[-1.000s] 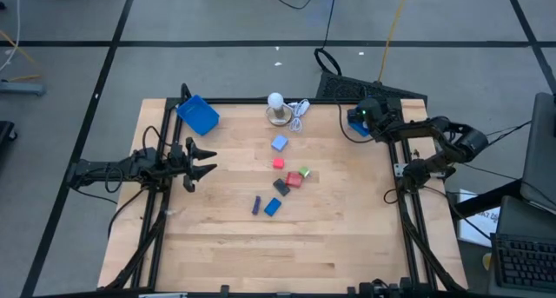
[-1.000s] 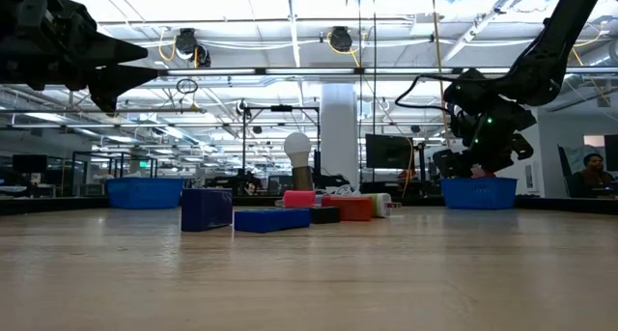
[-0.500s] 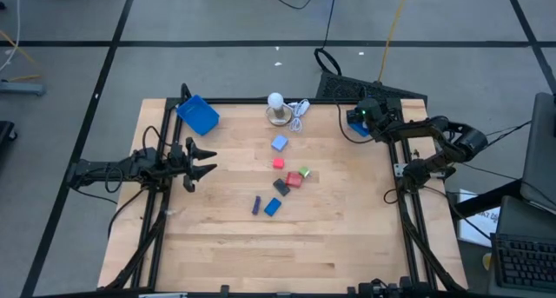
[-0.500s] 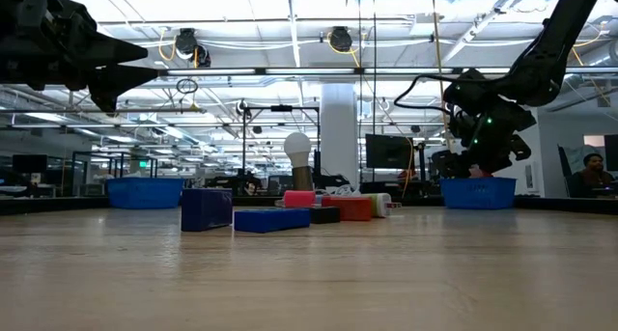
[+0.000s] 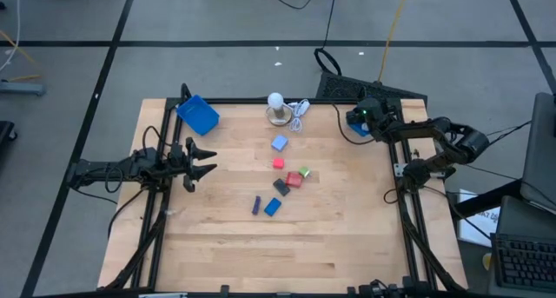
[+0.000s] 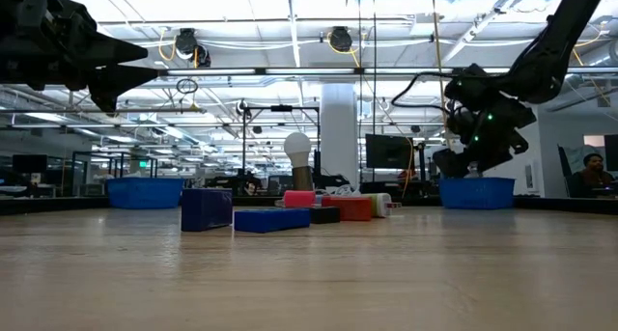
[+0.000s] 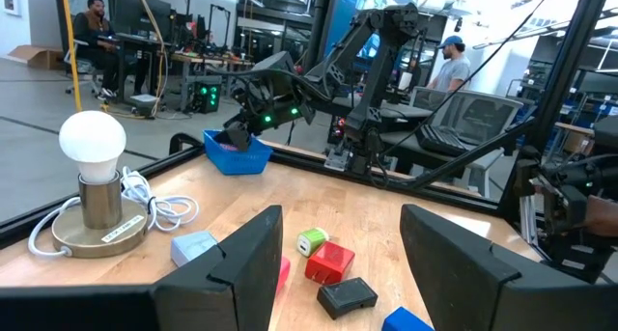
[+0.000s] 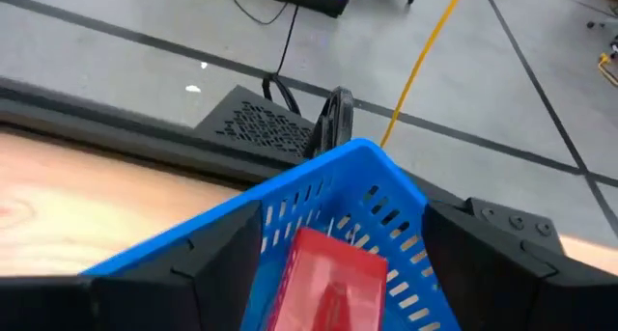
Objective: Pick & Place Office items
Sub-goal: Put the green charger adapter into the right blue bin
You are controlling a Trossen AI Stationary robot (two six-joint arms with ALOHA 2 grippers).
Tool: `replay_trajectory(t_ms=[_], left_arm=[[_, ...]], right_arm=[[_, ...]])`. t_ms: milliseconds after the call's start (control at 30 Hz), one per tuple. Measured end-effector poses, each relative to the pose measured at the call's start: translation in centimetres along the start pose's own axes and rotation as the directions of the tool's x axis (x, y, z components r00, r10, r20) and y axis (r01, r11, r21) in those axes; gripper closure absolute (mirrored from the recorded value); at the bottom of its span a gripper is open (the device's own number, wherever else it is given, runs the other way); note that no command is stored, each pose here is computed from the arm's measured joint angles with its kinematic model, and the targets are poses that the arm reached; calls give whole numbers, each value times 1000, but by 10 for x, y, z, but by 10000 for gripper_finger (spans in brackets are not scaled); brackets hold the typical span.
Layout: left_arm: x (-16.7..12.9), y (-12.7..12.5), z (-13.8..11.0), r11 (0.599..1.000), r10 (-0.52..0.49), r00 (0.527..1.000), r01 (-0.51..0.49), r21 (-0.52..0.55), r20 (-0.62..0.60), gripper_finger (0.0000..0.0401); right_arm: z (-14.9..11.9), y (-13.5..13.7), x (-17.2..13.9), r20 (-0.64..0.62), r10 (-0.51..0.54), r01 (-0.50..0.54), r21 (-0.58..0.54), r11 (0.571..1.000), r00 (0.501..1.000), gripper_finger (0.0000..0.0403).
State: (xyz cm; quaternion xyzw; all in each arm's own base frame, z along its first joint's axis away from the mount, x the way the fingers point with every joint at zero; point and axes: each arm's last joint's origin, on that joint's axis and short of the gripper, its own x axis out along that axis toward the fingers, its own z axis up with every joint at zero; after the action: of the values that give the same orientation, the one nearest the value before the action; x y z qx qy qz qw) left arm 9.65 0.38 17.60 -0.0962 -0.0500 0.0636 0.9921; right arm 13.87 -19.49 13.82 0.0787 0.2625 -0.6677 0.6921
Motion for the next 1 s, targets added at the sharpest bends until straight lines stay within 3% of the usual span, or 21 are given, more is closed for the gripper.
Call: replay_trajectory(t_ms=[167, 267, 333, 400, 467, 600, 667, 833, 967, 1000], left_arm=[[0, 0, 0, 1000, 0, 1000, 0, 0, 0, 187], [0, 0, 0, 1000, 0, 1000, 0, 0, 0, 187], [0, 0, 0, 1000, 0, 1000, 0, 0, 0, 187], [0, 0, 0, 1000, 0, 1000, 0, 0, 0, 187], [0, 0, 0, 1000, 0, 1000, 0, 0, 0, 187], [0, 0, 0, 1000, 0, 1000, 0, 0, 0, 187], [0, 0, 0, 1000, 0, 1000, 0, 0, 0, 187], [0, 0, 0, 1000, 0, 1000, 0, 0, 0, 187], [0, 0, 0, 1000, 0, 1000, 0, 0, 0, 187], [0, 0, 0, 1000, 0, 1000, 0, 0, 0, 187]], right_arm=[[15, -2, -14, 84, 40, -45, 60, 997, 996, 128], [25, -1, -26, 148, 162, -180, 117, 977, 976, 132], [31, 2, -34, 190, 283, -316, 175, 932, 940, 133], [37, 5, -42, 230, 419, -467, 229, 854, 878, 132], [41, 9, -49, 261, 556, -611, 254, 749, 789, 131], [49, 21, -66, 316, 767, -830, 215, 514, 558, 134], [51, 28, -75, 334, 822, -887, 184, 424, 462, 137], [46, 49, -103, 319, 894, -949, 89, 303, 315, 139], [32, 72, -138, 237, 960, -982, -79, 171, 148, 140], [27, 77, -149, 217, 968, -982, -110, 155, 129, 140]])
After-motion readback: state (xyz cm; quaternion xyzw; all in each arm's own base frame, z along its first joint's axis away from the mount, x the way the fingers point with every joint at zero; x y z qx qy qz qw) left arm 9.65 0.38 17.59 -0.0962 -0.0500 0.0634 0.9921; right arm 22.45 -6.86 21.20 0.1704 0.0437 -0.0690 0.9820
